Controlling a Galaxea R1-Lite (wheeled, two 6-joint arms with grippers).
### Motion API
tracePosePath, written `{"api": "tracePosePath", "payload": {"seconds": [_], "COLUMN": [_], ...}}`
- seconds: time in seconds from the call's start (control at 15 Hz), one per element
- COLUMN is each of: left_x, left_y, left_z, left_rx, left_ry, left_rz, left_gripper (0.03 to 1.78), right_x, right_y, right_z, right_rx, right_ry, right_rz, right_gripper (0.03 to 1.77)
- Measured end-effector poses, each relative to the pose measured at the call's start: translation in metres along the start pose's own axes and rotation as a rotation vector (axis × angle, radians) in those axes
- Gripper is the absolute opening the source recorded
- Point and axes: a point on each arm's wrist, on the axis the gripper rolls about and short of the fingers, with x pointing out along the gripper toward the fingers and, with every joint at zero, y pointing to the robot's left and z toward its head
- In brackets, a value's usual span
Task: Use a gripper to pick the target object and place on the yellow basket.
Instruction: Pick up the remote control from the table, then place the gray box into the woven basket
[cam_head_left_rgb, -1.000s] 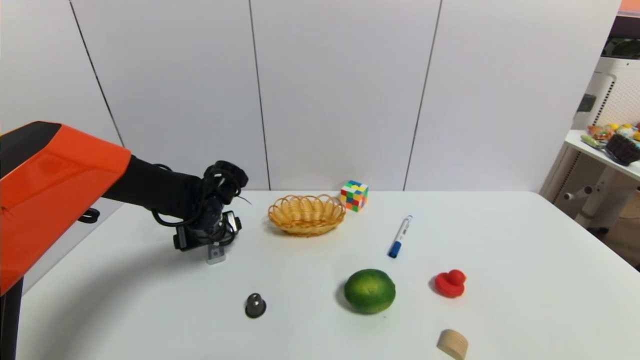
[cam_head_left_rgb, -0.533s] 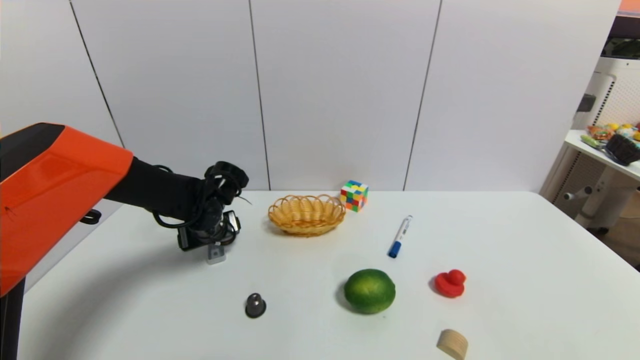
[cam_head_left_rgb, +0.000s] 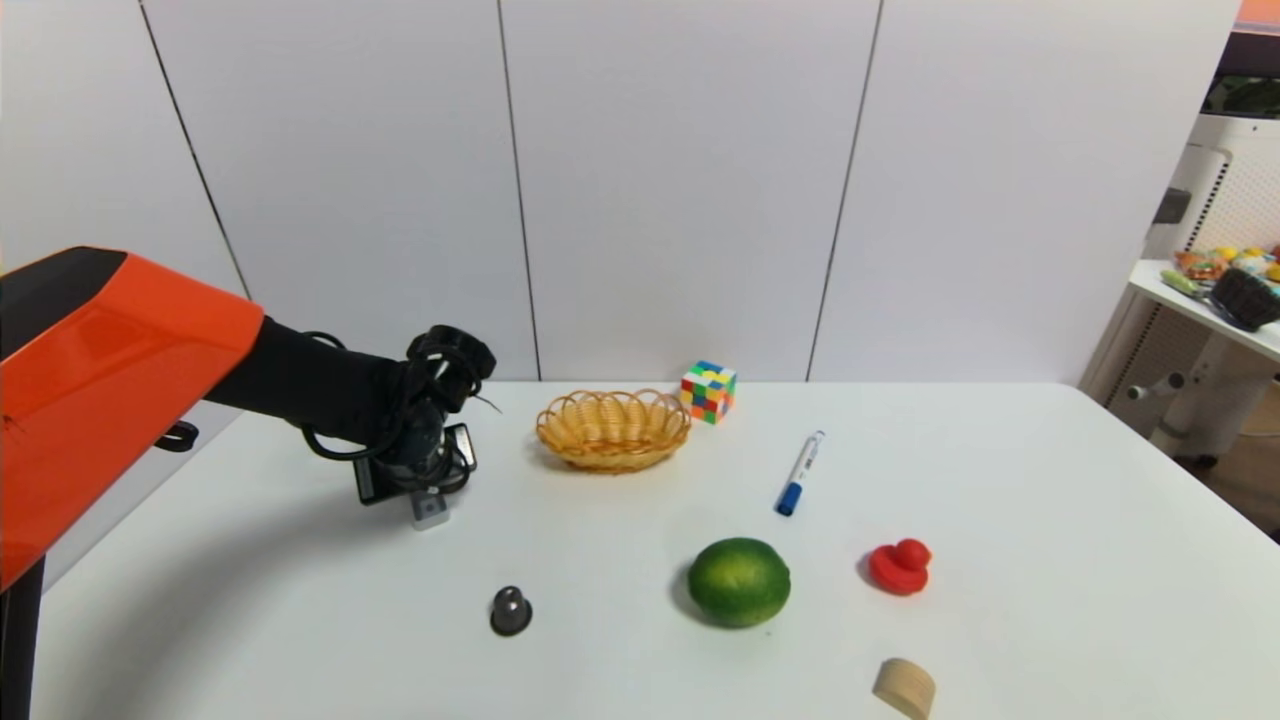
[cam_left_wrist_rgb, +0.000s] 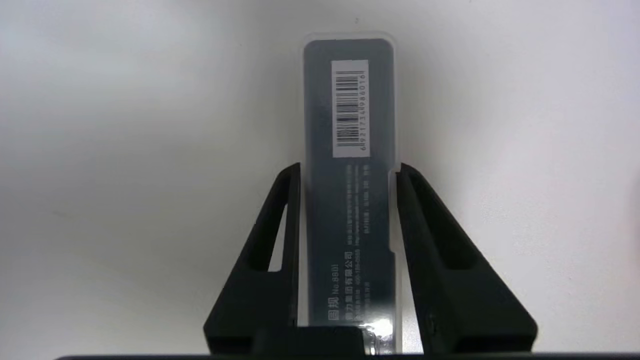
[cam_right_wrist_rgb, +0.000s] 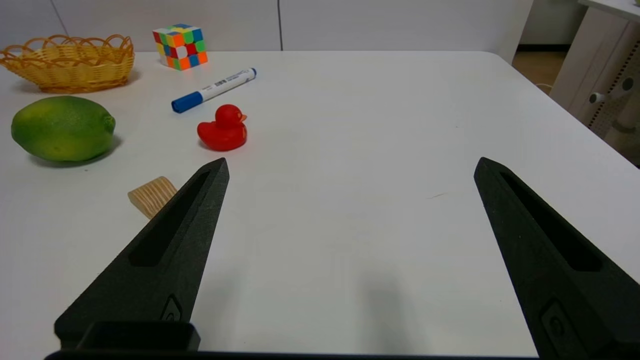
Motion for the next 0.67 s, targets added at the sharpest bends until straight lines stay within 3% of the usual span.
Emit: {"api": "tracePosePath", "payload": {"seconds": [0.4,0.67], "left_x": [-0.018,-0.066], "left_y": [0.002,0.002], "left_z": [0.006,0.041], "left_rx": [0.051,0.278], "left_ry": [-0.003,-0.155], "left_rz": [-0.055,-0.16], "left_gripper": [0.63,0.63], "right_x": [0.0,0.0], "right_y": [0.0,0.0], "right_z": [0.0,0.0], "right_rx": [0.0,0.0], "right_ry": [0.0,0.0], "right_rz": [0.0,0.0], "right_gripper": [1.69,1.69]}}
